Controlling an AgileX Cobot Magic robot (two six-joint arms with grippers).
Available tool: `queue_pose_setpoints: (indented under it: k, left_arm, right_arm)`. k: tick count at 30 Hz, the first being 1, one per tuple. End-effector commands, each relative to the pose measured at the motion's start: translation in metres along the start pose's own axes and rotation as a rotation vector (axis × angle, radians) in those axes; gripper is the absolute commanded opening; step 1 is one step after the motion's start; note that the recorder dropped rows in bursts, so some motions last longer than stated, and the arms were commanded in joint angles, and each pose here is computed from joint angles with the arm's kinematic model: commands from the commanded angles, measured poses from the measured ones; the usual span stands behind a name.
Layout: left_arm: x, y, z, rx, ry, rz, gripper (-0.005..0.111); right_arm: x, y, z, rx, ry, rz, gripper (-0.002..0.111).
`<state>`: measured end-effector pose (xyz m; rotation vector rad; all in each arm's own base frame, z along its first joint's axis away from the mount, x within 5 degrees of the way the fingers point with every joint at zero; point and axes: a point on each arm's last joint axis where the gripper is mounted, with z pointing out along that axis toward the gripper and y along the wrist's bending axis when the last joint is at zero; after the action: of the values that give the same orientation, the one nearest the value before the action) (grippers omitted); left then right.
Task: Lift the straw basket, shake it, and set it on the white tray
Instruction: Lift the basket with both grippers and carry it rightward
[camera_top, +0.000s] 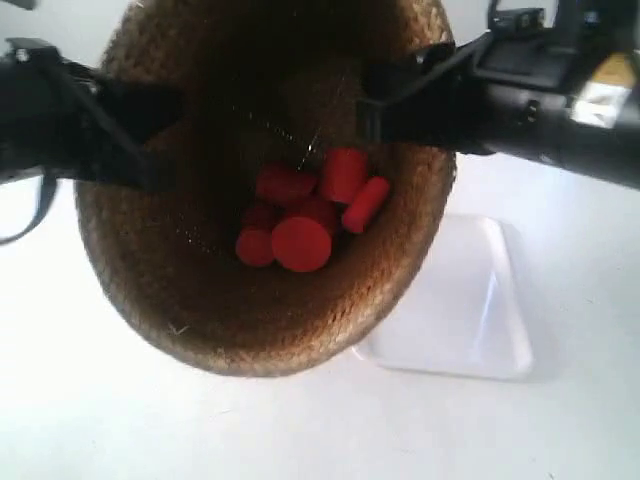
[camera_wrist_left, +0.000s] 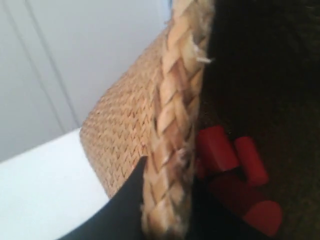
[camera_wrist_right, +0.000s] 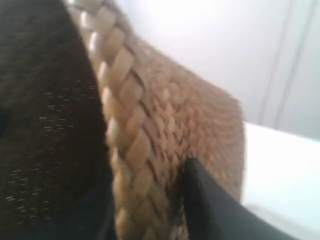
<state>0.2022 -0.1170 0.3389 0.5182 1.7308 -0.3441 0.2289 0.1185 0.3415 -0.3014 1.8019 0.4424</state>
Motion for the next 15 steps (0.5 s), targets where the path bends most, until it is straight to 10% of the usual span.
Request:
queue_pose_setpoints:
  k: [1, 6, 15]
  left_arm:
    - [0.012, 0.003, 0.025, 0.122, 0.287, -0.028, 0.0]
    - [-0.003, -0.008, 0.008, 0.115, 0.144, 0.007, 0.0]
    - [0.014, -0.014, 0.015, 0.168, 0.273, -0.048, 0.0]
  right_arm:
    - [-0.005, -0.014, 0.021, 0.068, 0.147, 0.062, 0.0]
    - [-0.019, 0.006, -0.004, -0.014, 0.005, 0.019, 0.0]
    - [0.016, 0.001, 0.027, 0.02, 0.237, 0.013, 0.0]
